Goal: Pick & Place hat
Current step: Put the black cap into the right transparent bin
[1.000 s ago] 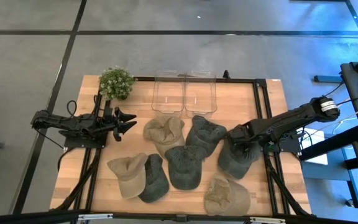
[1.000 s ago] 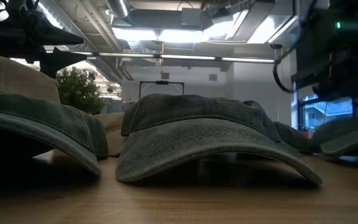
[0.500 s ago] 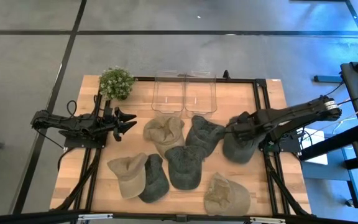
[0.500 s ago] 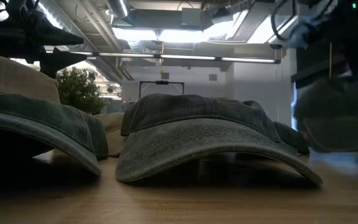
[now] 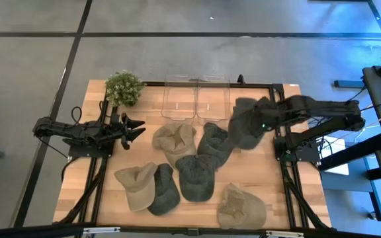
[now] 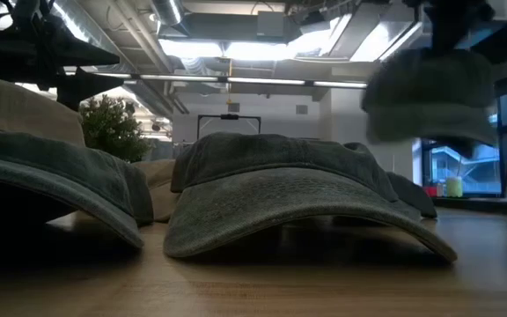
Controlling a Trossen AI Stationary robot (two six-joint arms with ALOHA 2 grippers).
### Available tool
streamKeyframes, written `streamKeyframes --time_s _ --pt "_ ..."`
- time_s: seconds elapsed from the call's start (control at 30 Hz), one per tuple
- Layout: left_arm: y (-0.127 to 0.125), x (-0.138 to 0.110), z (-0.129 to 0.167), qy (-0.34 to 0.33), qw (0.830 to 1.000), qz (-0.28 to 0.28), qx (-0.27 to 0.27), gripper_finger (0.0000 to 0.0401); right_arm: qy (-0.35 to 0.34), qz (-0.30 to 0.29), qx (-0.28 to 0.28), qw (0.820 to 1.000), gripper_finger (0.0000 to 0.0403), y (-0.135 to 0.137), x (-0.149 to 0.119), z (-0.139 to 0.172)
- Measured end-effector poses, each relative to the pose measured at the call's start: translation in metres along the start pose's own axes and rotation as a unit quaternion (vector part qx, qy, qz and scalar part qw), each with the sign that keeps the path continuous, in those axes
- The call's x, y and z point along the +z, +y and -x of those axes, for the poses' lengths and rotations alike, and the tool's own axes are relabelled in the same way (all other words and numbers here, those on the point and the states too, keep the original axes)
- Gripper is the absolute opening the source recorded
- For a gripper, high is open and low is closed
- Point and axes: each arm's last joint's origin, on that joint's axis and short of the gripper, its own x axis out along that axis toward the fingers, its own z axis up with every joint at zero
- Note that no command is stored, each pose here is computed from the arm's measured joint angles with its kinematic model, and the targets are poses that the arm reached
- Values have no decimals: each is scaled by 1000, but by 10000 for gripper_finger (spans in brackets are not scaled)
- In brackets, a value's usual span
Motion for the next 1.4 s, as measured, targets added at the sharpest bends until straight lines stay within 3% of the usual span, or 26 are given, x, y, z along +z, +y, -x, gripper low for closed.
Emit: streamKeyframes --time_s 0.3,0.47,0.63,0.8,1.1,1.4 --pt "0 0 0 -1 1000 0 3 196 -135 30 -20 990 8 -25 43 30" --pt "1 1 0 -9 1000 1 19 196 -204 91 -3 975 7 -20 80 27" --pt "1 1 0 -10 1000 3 20 196 -213 152 -35 965 7 -10 116 -2" --pt "1 1 0 -10 1000 7 20 196 -177 202 -78 960 7 -5 145 -44" --pt "1 1 0 -10 1000 6 20 196 -159 202 -99 961 6 -8 184 -106" --pt "1 1 0 -10 1000 6 20 196 -133 217 -112 960 6 -8 196 -143"
